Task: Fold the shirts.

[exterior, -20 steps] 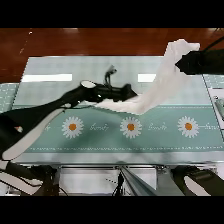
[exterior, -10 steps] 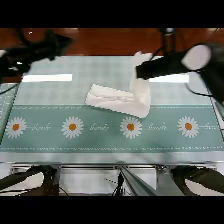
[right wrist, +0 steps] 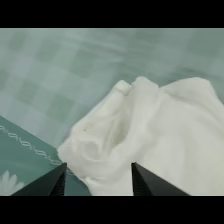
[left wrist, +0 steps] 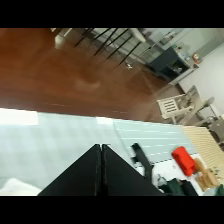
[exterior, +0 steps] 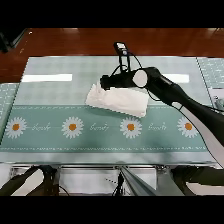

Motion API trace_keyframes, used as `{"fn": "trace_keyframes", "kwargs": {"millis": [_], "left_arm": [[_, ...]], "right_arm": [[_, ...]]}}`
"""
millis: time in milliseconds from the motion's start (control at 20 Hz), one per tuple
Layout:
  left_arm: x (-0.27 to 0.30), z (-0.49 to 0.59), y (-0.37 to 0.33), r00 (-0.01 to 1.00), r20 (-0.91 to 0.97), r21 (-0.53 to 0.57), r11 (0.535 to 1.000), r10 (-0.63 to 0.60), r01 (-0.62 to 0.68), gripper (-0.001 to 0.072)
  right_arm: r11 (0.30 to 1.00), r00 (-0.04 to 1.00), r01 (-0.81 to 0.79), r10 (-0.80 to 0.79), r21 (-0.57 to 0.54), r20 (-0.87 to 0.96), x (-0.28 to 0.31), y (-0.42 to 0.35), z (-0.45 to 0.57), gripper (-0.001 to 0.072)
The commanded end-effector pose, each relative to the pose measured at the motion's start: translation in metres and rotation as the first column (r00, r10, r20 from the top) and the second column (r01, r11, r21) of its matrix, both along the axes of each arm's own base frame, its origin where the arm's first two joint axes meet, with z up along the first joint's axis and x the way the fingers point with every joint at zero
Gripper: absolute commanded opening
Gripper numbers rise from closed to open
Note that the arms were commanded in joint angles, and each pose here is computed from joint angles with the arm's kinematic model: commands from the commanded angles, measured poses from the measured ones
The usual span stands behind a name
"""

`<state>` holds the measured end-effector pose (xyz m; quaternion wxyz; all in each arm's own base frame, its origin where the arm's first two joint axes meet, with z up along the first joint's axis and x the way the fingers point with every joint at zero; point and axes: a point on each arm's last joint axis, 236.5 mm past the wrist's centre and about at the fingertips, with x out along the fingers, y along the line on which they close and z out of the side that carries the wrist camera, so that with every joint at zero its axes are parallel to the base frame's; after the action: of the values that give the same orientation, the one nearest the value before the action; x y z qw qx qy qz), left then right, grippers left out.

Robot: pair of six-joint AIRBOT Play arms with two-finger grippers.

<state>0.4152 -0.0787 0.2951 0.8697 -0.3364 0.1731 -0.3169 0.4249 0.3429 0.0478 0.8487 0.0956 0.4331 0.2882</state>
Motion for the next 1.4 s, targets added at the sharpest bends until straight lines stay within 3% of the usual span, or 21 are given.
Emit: {"fn": "trace_keyframes", "kwargs": {"millis": [0, 150, 200, 250, 300, 400, 450, 550, 600, 750, 950, 1000, 1050, 1100, 1250, 1350], "left_arm": [[-0.004, -0.022, 0.005, 0.999, -0.038, 0.083, 0.997, 0.006, -0.003, 0.0024], [-0.004, -0.042, 0.011, 0.997, -0.074, 0.158, 0.987, 0.019, -0.007, 0.0025], [-0.005, -0.049, 0.013, 0.996, -0.086, 0.188, 0.982, 0.021, -0.005, 0.0025], [-0.006, -0.055, 0.014, 0.995, -0.097, 0.214, 0.977, 0.022, -0.001, 0.0029], [-0.008, -0.061, 0.015, 0.994, -0.109, 0.237, 0.971, 0.02, 0.006, 0.0077], [-0.009, -0.071, 0.02, 0.991, -0.127, 0.283, 0.959, 0.03, 0.007, 0.0326], [-0.009, -0.075, 0.022, 0.988, -0.146, 0.291, 0.957, 0.042, 0.002, 0.0392], [-0.01, -0.084, 0.028, 0.981, -0.182, 0.309, 0.951, 0.066, -0.007, 0.0394], [-0.011, -0.087, 0.028, 0.979, -0.193, 0.32, 0.948, 0.067, -0.002, 0.0393], [-0.017, -0.093, 0.025, 0.975, -0.217, 0.329, 0.944, 0.041, 0.033, 0.0392], [-0.023, -0.096, 0.021, 0.967, -0.253, 0.311, 0.949, 0.023, 0.058, 0.039], [-0.023, -0.096, 0.021, 0.967, -0.253, 0.311, 0.949, 0.024, 0.058, 0.039], [-0.023, -0.096, 0.021, 0.967, -0.252, 0.311, 0.949, 0.025, 0.057, 0.0389], [-0.023, -0.097, 0.022, 0.967, -0.252, 0.316, 0.947, 0.028, 0.055, 0.0389], [-0.023, -0.109, 0.031, 0.961, -0.272, 0.373, 0.927, 0.055, 0.052, 0.0388], [-0.021, -0.123, 0.039, 0.951, -0.299, 0.407, 0.911, 0.073, 0.058, 0.0388]], "right_arm": [[0.962, 0.999, -0.028, 0.015, -0.273, -0.052, -0.009, -0.082, -0.01, 0.048], [0.789, 0.974, 0.038, -0.167, -0.613, -0.154, -0.023, -0.238, -0.012, 0.0479], [0.746, 0.945, 0.057, -0.255, -0.664, -0.206, -0.034, -0.283, -0.015, 0.0479], [0.751, 0.898, 0.087, -0.343, -0.655, -0.274, -0.047, -0.315, -0.022, 0.0479], [0.789, 0.849, 0.127, -0.4, -0.601, -0.345, -0.058, -0.329, -0.034, 0.0479], [0.885, 0.759, 0.26, -0.435, -0.387, -0.484, -0.067, -0.322, -0.059, 0.0502], [0.904, 0.729, 0.345, -0.427, -0.25, -0.536, -0.063, -0.307, -0.067, 0.0587], [0.888, 0.708, 0.456, -0.398, -0.053, -0.584, -0.052, -0.277, -0.081, 0.0592], [0.87, 0.696, 0.493, -0.407, -0.017, -0.591, -0.051, -0.265, -0.093, 0.0592], [0.83, 0.688, 0.556, -0.433, 0.04, -0.583, -0.051, -0.227, -0.125, 0.0591], [0.833, 0.71, 0.55, -0.428, 0.061, -0.559, -0.047, -0.178, -0.148, 0.0578], [0.822, 0.702, 0.564, -0.427, 0.079, -0.571, -0.045, -0.166, -0.15, 0.0479], [0.816, 0.702, 0.57, -0.42, 0.1, -0.576, -0.044, -0.156, -0.149, 0.0167], [0.808, 0.702, 0.575, -0.407, 0.127, -0.585, -0.043, -0.148, -0.144, 0.0028], [0.899, 0.855, 0.379, -0.25, 0.219, -0.455, -0.038, -0.142, -0.092, 0.0029], [0.923, 0.912, 0.313, -0.226, 0.223, -0.343, -0.031, -0.173, -0.038, 0.0029]]}}
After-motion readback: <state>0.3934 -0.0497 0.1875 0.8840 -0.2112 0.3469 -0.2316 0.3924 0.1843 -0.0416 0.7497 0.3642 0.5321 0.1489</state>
